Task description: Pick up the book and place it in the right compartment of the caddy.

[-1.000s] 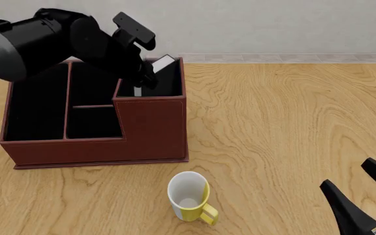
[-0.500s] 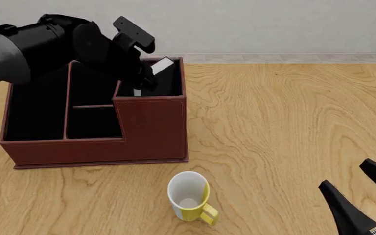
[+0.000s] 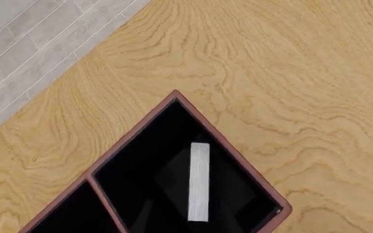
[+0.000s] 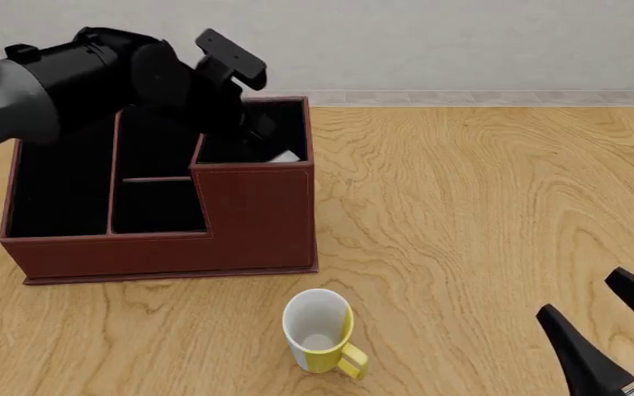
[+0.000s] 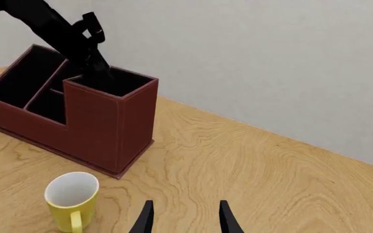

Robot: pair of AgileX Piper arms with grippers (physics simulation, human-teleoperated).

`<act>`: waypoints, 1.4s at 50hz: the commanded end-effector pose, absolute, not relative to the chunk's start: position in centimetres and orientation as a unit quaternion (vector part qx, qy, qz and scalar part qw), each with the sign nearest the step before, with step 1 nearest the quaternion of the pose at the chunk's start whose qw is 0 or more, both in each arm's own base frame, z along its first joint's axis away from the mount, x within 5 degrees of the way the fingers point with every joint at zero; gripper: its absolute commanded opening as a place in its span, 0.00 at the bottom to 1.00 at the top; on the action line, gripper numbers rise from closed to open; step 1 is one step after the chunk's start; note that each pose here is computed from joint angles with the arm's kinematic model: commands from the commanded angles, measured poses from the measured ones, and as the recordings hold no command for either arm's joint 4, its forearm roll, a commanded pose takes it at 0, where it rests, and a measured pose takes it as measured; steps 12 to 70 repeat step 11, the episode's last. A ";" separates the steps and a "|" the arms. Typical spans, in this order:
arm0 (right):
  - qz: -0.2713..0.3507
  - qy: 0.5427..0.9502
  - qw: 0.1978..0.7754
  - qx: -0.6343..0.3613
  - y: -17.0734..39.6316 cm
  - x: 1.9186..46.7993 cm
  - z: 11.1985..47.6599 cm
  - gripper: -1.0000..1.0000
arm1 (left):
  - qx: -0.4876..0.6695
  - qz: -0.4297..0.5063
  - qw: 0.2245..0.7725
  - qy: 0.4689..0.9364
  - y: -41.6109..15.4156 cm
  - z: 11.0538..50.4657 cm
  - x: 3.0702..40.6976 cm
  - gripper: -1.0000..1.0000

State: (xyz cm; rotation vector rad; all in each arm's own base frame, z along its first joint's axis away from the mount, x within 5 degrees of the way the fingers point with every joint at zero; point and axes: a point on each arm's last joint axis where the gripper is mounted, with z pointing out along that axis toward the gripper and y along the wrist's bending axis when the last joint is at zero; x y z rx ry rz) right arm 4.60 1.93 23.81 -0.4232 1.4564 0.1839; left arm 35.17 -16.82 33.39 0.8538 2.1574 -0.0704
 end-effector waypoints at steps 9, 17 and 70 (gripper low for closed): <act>0.081 0.660 0.722 -0.191 1.9 4.5 24.1 1.00 | 0.332 -0.041 0.416 0.845 -17.7 34.1 34.6 1.00; 0.082 0.659 0.723 -0.191 1.9 4.5 24.1 1.00 | 0.328 -0.046 0.432 0.839 -17.7 34.9 34.3 1.00; 0.082 0.659 0.723 -0.191 1.9 4.5 24.1 1.00 | 0.328 -0.046 0.432 0.839 -17.7 34.9 34.3 1.00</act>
